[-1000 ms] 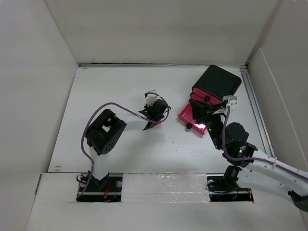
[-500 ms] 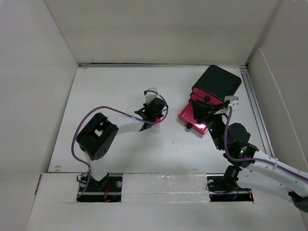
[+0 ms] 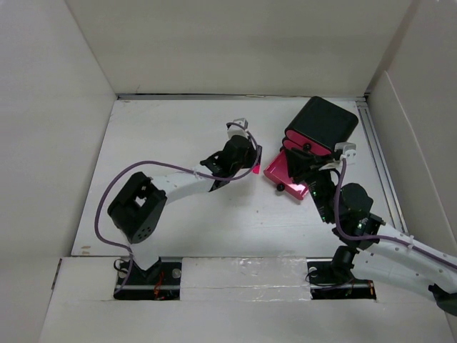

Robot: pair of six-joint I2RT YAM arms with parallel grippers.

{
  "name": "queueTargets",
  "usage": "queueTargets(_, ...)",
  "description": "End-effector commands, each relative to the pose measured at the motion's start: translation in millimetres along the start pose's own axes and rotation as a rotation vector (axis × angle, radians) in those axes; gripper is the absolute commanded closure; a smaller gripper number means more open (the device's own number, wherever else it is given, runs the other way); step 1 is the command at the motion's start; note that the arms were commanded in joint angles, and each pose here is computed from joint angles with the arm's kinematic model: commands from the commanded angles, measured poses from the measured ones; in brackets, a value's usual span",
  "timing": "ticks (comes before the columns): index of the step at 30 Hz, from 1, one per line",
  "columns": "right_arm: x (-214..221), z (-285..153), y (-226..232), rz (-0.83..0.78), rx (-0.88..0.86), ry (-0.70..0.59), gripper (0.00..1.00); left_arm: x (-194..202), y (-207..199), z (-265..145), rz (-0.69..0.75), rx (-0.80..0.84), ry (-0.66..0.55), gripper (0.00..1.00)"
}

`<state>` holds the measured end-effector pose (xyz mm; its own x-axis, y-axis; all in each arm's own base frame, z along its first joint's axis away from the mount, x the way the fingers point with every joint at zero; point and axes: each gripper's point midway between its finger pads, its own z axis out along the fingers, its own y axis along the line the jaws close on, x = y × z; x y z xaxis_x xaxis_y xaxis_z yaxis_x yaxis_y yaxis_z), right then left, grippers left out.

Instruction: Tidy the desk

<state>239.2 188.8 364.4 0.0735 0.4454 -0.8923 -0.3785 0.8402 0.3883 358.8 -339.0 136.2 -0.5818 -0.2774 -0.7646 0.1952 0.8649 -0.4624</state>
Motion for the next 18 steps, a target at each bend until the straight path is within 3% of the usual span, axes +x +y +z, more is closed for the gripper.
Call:
queueTargets(1,-23,1,7,0.042,-0.018,-0.051,0.70,-21,-74,4,-0.024,0.221,-0.020,1.00)
queueTargets(8,-22,1,7,0.039,-0.015,-0.051,0.70,-3,-122,24,-0.062,0.384,0.042,0.97)
queueTargets(10,-22,2,6,0.036,-0.011,-0.052,0.70,3,-130,27,-0.054,0.420,0.071,0.88)
queueTargets(11,-22,2,7,0.035,-0.013,-0.050,0.70,6,-131,29,-0.051,0.426,0.083,0.76)
queueTargets(14,-22,1,6,0.039,-0.011,-0.052,0.70,17,-130,35,-0.034,0.424,0.121,0.58)
queueTargets(18,-21,2,8,0.037,-0.020,-0.049,0.70,25,-129,30,-0.013,0.458,0.137,0.47)
